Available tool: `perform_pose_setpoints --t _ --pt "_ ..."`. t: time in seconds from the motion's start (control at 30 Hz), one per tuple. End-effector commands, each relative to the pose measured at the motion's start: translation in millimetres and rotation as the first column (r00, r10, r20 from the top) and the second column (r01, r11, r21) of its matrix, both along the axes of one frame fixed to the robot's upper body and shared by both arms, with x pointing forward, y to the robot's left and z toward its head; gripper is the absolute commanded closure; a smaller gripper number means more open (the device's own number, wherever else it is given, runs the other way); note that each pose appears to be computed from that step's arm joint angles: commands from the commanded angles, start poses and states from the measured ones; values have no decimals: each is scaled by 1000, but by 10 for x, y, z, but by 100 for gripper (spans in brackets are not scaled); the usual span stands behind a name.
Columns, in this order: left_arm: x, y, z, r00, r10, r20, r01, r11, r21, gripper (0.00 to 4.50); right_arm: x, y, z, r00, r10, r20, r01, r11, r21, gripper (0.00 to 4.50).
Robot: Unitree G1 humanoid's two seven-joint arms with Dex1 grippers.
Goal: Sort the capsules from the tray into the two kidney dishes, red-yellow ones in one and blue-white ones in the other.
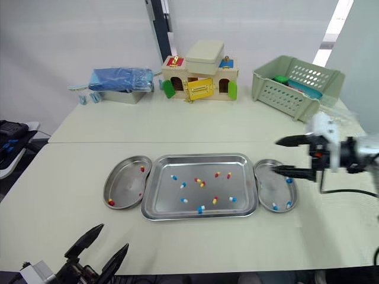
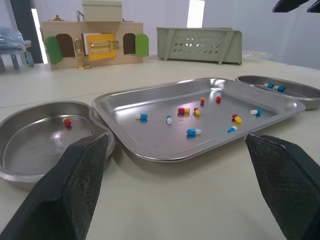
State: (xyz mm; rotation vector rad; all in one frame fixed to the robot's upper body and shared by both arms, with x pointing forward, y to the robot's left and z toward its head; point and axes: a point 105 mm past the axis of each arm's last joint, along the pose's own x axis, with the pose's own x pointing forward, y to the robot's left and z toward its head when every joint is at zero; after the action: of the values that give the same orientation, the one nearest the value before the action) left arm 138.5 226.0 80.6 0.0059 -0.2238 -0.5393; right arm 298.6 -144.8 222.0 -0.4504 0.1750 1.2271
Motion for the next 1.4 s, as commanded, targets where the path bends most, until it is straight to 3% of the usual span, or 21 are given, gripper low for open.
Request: perform_pose_setpoints --t 0.03,0.3,0.47,0.93,1.33,1.4 --pt "-11 23 98 1000 14 23 -14 1000 7 0 54 459 46 1000 -13 -6 14 1000 25 5" --pt "-18 -3 108 999 26 31 -26 1000 2 0 172 1594 -426 999 -38 0 38 999 -35 5" --pt "0 -21 111 999 35 39 -36 999 1 0 282 1959 -619 996 -84 -3 84 995 -49 5" --pt "14 -53 91 998 51 40 -51 999 0 0 488 2258 -893 988 -155 1 154 983 -101 5" --pt "-15 -34 88 998 63 31 -64 998 9 0 493 2394 -1069 990 -139 -1 138 981 -136 5" --pt "-16 -29 90 997 67 31 -67 998 9 0 500 2404 -1095 990 -141 -1 139 981 -139 41"
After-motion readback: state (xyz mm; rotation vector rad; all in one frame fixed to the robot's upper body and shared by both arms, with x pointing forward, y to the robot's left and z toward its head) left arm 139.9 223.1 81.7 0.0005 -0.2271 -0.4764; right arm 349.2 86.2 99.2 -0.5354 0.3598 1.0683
